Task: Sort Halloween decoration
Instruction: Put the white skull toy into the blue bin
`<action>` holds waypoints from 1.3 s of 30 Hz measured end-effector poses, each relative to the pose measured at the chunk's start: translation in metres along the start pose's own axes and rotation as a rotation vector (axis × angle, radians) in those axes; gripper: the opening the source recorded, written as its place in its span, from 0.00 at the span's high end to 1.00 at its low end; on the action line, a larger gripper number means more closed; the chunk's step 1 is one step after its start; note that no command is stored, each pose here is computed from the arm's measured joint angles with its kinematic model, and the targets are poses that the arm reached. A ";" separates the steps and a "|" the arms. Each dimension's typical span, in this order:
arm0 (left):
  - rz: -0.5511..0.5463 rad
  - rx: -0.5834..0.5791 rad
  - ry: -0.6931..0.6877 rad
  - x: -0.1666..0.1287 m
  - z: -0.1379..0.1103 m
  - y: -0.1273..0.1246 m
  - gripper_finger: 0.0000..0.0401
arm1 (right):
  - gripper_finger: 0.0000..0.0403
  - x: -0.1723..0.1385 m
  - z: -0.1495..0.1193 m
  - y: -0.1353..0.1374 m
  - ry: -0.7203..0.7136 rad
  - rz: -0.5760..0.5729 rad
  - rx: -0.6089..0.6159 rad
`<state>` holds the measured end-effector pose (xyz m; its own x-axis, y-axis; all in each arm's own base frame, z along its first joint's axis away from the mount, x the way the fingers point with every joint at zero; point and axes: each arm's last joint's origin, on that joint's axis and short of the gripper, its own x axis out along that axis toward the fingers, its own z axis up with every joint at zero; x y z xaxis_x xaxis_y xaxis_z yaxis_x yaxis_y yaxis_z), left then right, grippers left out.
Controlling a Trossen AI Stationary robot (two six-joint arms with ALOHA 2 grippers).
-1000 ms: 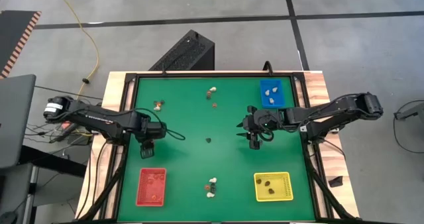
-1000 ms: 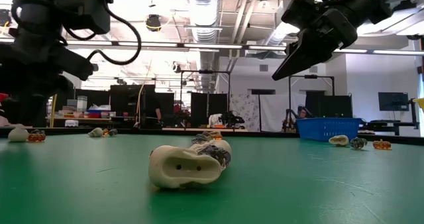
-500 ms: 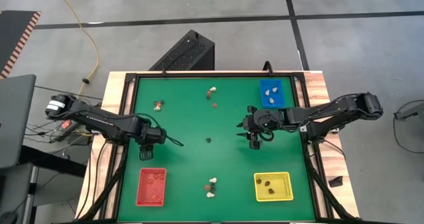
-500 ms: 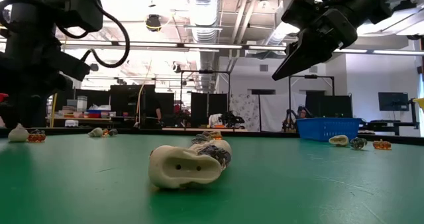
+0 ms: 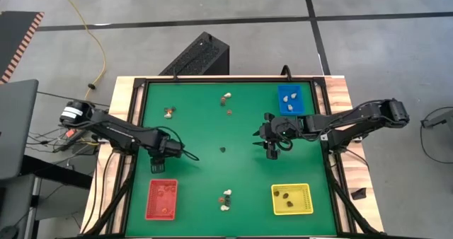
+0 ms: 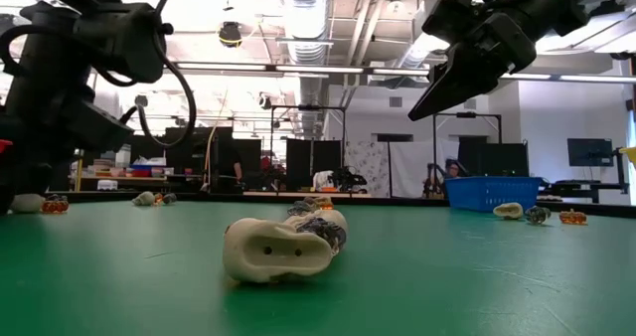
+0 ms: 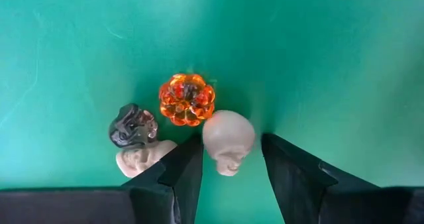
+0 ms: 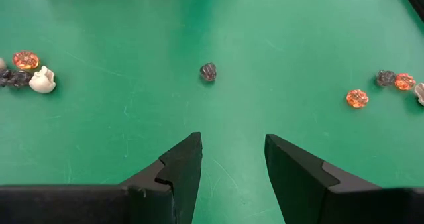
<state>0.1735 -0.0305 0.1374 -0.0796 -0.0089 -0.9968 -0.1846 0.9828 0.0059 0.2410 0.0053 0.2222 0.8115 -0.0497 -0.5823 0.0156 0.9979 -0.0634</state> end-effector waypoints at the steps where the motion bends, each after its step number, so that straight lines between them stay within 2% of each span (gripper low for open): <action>1: 0.001 0.004 0.002 0.001 0.001 0.000 0.62 | 0.51 0.000 0.000 0.000 0.000 0.000 0.000; 10: -0.001 0.004 -0.066 -0.007 0.009 -0.003 0.62 | 0.51 0.000 0.000 0.000 -0.002 0.000 -0.002; 19: 0.000 0.005 -0.050 -0.005 0.007 -0.002 0.63 | 0.51 0.000 0.000 0.000 -0.005 0.000 -0.002; 22: -0.008 0.013 -0.044 -0.005 0.007 -0.002 0.67 | 0.51 0.000 0.001 0.000 -0.005 0.001 -0.002; 29: -0.009 0.009 -0.027 -0.005 0.005 -0.002 0.85 | 0.51 0.000 0.001 0.000 -0.005 0.001 -0.002; 33: -0.019 0.012 -0.021 -0.007 0.006 -0.002 0.85 | 0.51 0.000 0.000 0.000 -0.005 0.001 -0.002; 35: -0.033 0.024 -0.026 -0.012 0.009 -0.004 0.81 | 0.51 0.000 0.000 0.000 -0.005 0.001 -0.001; 39: -0.083 0.075 -0.112 -0.033 0.025 -0.011 0.78 | 0.51 0.000 0.000 0.000 0.004 0.001 -0.001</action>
<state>0.2027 -0.0364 0.1686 0.0438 -0.0737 -0.9963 -0.1119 0.9906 -0.0782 0.2408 0.0055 0.2219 0.8093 -0.0491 -0.5854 0.0142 0.9978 -0.0642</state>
